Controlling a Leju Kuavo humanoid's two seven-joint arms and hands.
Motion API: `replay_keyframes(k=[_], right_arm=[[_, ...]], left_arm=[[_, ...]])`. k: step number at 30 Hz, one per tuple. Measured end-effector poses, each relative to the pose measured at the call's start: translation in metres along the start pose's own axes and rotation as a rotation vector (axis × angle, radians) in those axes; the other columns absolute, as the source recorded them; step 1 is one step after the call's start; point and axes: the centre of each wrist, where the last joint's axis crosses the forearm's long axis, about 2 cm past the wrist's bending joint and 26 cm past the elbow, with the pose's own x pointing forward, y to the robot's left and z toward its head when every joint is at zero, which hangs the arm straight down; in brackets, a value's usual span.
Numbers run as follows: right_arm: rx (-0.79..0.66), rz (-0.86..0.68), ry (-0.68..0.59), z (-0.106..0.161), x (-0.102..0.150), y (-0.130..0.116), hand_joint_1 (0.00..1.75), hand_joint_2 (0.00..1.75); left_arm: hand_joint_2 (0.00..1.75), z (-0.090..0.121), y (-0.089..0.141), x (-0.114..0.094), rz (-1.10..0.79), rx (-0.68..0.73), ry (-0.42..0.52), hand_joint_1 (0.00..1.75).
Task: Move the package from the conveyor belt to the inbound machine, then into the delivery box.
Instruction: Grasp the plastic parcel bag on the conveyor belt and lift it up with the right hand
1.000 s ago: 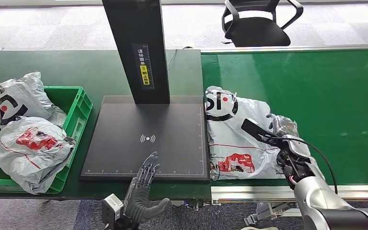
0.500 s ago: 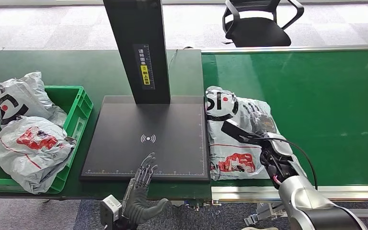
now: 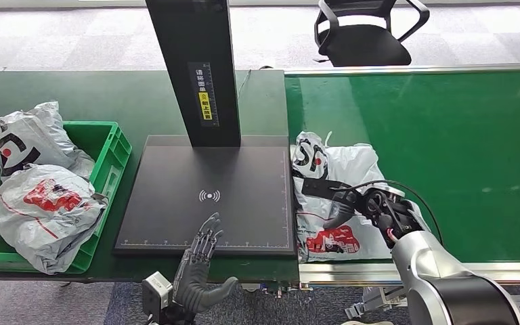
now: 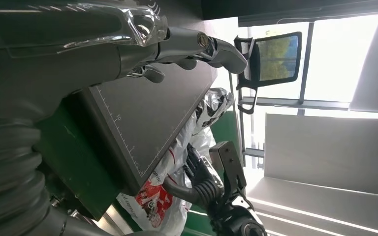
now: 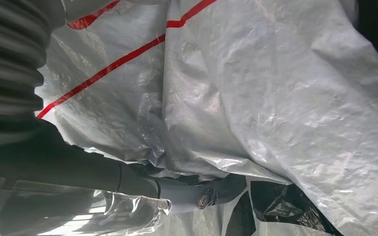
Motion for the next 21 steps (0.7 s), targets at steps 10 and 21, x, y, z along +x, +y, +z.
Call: replay_keyframes(k=[10, 21], right_arm=[[0.034, 0.01, 0.04, 0.002, 0.002, -0.004, 0.99, 1.75], [0.026, 0.04, 0.086, 0.003, -0.011, -0.001, 1.75, 1.75]], left_arm=[[1.75, 0.0, 0.0, -0.001, 0.004, 0.004, 0.001, 0.0], [1.75, -0.004, 0.001, -0.001, 0.007, 0.004, 0.004, 0.0]])
